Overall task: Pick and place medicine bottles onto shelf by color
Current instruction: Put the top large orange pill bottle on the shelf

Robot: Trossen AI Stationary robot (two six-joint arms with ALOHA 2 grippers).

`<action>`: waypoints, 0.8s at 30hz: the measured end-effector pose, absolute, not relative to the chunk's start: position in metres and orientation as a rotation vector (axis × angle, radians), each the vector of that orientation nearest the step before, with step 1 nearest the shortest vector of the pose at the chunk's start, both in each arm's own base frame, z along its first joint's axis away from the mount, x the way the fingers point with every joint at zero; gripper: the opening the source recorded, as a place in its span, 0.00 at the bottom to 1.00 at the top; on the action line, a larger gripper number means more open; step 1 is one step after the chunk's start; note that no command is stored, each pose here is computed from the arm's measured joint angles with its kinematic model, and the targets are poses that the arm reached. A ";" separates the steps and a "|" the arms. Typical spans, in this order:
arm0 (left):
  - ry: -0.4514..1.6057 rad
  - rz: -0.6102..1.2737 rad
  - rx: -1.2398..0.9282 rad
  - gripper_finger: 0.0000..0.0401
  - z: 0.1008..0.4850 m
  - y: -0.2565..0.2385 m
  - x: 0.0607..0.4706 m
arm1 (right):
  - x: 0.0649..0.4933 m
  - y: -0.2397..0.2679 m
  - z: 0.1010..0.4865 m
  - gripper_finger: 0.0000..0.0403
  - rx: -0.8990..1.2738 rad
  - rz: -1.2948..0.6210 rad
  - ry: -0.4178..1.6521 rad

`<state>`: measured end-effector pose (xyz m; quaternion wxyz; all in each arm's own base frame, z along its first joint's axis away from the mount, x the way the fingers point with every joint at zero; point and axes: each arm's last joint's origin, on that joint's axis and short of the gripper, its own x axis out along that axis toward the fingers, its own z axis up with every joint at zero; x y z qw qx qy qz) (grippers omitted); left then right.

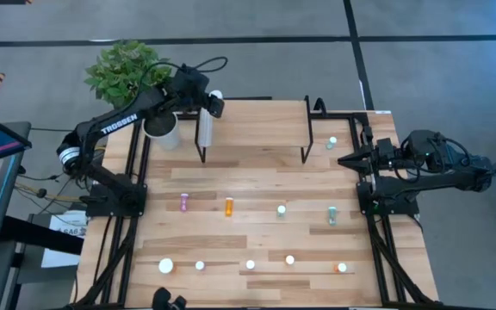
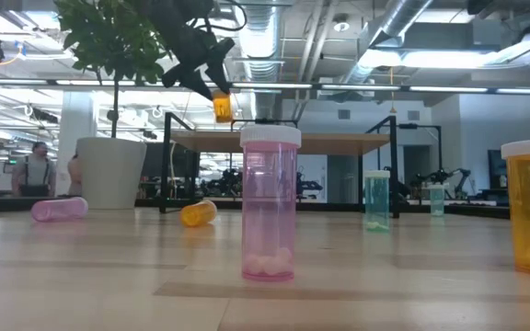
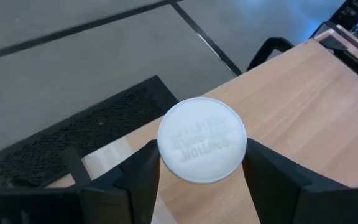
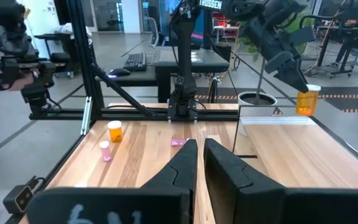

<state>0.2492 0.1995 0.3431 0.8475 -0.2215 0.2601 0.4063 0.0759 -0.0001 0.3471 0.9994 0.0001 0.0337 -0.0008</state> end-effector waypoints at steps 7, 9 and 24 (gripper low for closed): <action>0.553 0.895 -0.456 0.47 0.339 0.203 0.253 | 0.076 0.000 0.347 0.14 0.000 -0.001 0.067; 0.584 0.904 -0.463 0.47 0.332 0.205 0.255 | 0.076 0.000 0.347 0.14 0.000 -0.001 0.068; 0.652 0.889 -0.484 0.47 0.306 0.218 0.271 | 0.076 0.000 0.347 0.14 0.001 -0.002 0.068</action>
